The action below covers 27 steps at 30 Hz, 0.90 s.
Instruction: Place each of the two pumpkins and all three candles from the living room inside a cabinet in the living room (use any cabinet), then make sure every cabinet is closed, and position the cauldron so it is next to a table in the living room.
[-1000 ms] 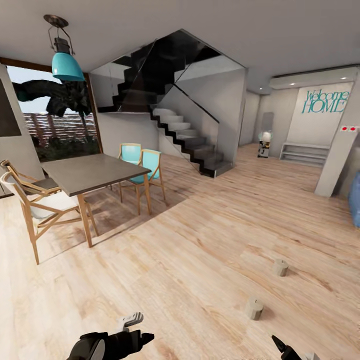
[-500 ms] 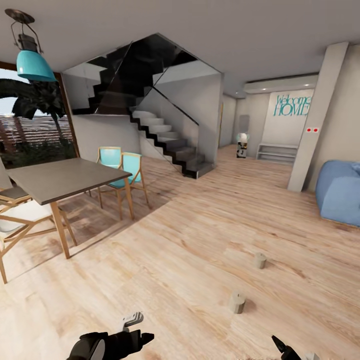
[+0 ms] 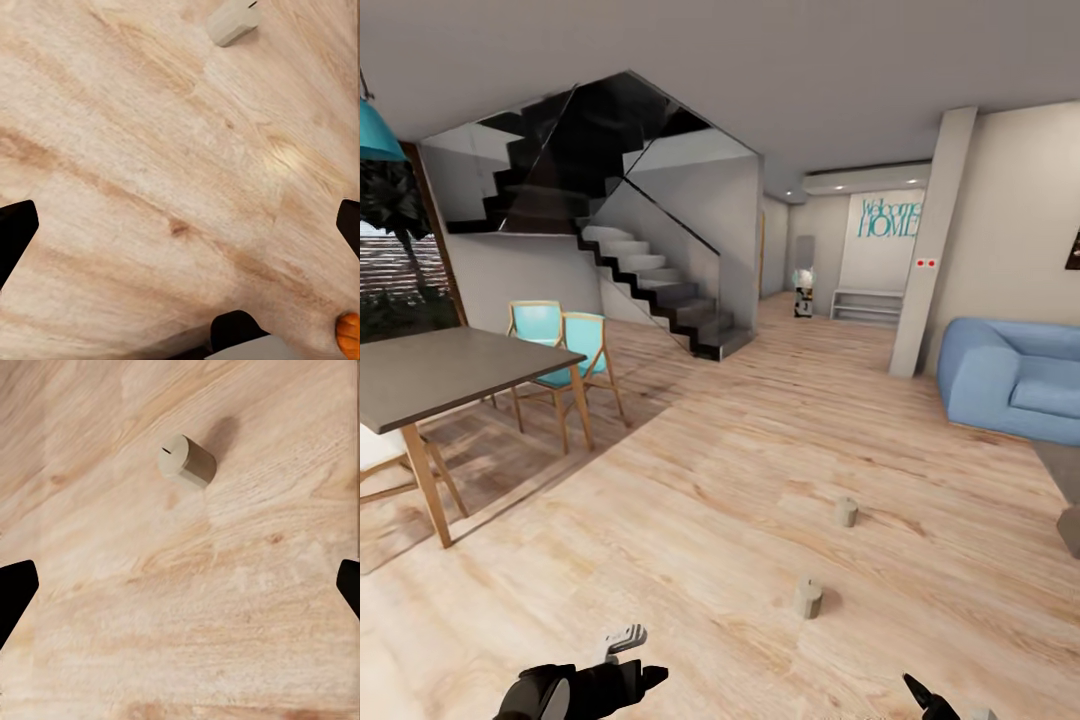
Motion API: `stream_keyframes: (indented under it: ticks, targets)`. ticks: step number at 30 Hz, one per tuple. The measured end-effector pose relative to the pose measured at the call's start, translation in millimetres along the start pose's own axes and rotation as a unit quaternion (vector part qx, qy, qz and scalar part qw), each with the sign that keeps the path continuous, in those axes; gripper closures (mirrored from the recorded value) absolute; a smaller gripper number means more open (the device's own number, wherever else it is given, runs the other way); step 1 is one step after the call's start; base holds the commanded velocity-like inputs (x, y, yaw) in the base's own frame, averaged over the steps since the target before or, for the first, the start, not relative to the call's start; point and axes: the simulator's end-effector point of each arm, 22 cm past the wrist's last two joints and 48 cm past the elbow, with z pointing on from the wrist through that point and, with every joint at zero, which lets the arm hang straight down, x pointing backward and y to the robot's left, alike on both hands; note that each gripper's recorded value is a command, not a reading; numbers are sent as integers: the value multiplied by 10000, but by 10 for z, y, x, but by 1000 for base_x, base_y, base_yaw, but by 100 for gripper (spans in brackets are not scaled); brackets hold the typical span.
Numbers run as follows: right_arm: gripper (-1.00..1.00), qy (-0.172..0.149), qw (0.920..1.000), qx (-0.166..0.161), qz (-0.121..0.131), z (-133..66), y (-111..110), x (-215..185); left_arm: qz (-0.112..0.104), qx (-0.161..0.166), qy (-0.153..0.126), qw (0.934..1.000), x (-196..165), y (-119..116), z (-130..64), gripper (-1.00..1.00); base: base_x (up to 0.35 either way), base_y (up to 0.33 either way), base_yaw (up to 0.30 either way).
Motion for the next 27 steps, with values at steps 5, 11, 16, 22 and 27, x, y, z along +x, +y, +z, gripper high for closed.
stream_keyframes:
  ticks: [5,11,16,22,27]
  targets:
    - [-100,65,9999,9,92,-2,5,22,14,3,-23,10000,-18,-6,-13,-100,0,129,-253]
    - [-100,604,9971,123,436,-62,-103,115,29,-2,-51,10000,-41,-2,-32,-100,0,130,-253]
    - [-100,717,9952,452,495,-91,-259,125,38,18,-68,10000,-52,-30,-36,-100,0,139,-257]
    - [-100,674,9950,579,464,-120,-360,29,40,14,-71,10000,-54,-26,-39,-100,-1,153,-139]
    - [-100,679,9947,627,453,-125,-405,27,21,9,-39,10000,-30,-17,-19,-100,-94,185,-10]
